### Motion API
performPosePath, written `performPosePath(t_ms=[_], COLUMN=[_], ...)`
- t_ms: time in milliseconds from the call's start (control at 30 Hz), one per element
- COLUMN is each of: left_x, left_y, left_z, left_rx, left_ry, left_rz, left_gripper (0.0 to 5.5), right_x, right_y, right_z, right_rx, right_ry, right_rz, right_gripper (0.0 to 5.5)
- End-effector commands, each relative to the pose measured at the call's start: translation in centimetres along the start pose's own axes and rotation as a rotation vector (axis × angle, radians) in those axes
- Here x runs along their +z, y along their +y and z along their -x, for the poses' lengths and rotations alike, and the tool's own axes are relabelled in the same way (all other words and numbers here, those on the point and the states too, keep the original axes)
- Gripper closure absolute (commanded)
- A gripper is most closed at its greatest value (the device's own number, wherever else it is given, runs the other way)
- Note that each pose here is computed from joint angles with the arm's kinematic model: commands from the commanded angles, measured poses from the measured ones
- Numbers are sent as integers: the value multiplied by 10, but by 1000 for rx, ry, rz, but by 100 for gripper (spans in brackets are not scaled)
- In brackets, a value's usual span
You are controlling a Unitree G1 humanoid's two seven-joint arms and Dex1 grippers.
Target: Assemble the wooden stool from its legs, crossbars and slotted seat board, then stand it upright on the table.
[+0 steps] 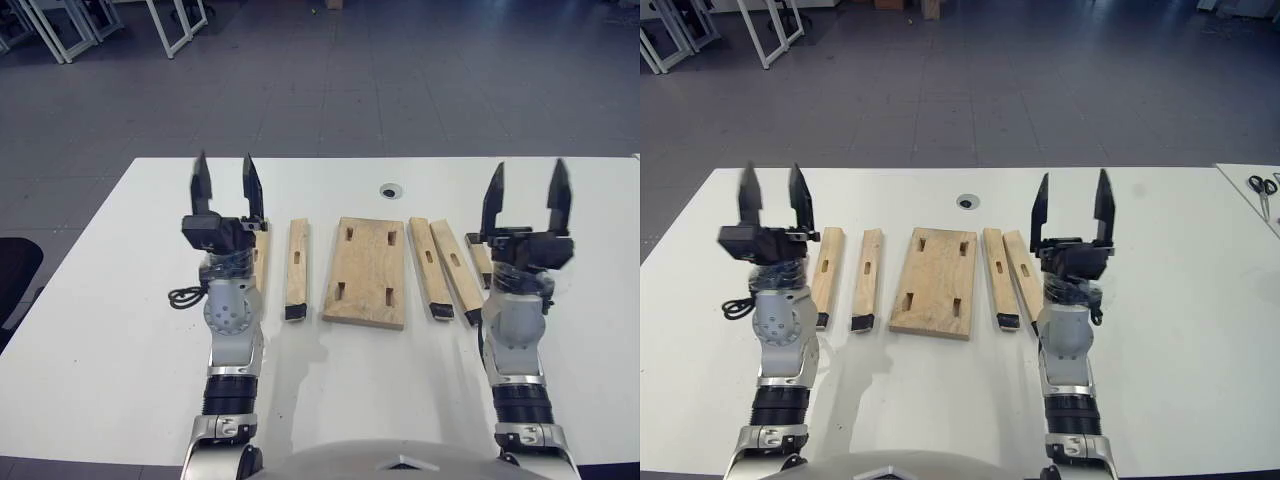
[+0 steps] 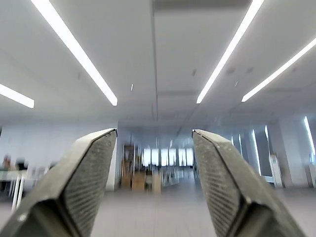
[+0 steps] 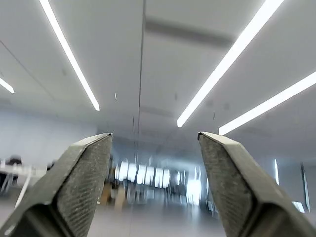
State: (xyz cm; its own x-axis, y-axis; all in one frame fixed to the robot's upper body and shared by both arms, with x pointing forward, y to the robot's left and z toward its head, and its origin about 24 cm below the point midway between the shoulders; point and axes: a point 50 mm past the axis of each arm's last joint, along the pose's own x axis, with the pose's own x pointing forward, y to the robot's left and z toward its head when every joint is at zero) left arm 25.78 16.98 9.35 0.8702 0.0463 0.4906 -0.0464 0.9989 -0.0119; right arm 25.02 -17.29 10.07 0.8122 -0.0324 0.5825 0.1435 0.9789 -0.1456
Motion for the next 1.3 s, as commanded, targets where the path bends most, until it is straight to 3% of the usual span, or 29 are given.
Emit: performPosePath(t_ms=[33, 133, 200, 300, 433, 533, 733, 800, 867, 967, 1033, 1100, 1233, 1300], left_x=[-8, -1, 4, 4, -1, 1, 5, 4, 3, 6, 10, 16, 33, 35], left_y=[-1, -2, 5, 22, 32, 32, 26, 23, 20, -2, -18, -21, -15, -16], left_z=[8, 4, -2, -7, -3, -2, -2, -3, -5, -8, -3, -1, -7, -8], left_rx=[-13, 16, 190, 484, 780, 818, 730, 697, 608, 191, -46, -137, -174, -166], left_ry=[92, 37, -6, -62, -111, -131, -66, -31, 19, 106, 71, 2, -120, -138], left_rz=[-29, 78, 329, 751, 1399, 1628, 1703, 1664, 1485, 759, 365, 153, -109, -141], left_gripper=[267, 267, 267, 267, 267, 267, 267, 267, 267, 267, 267, 267, 267, 267], right_x=[-18, -11, -12, -19, -20, -19, -17, -17, -18, -16, -9, -3, -4, -5], right_y=[-13, -10, -10, -26, -59, -60, -55, -52, -46, -16, 4, 13, 7, 8], right_z=[6, 1, 0, 0, 3, 3, 3, 3, 0, -2, 1, 5, 3, 2], right_rx=[-61, -62, -172, -523, -896, -919, -863, -831, -714, -187, 149, 316, 275, 264], right_ry=[232, 184, 181, 158, -8, -5, 28, 57, 154, 337, 277, 176, 157, 156], right_rz=[48, -54, -319, -831, -1302, -1398, -1417, -1385, -1268, -765, -285, 38, 129, 128], right_gripper=[233, 233, 233, 233, 233, 233, 233, 233, 233, 233, 233, 233, 233, 233])
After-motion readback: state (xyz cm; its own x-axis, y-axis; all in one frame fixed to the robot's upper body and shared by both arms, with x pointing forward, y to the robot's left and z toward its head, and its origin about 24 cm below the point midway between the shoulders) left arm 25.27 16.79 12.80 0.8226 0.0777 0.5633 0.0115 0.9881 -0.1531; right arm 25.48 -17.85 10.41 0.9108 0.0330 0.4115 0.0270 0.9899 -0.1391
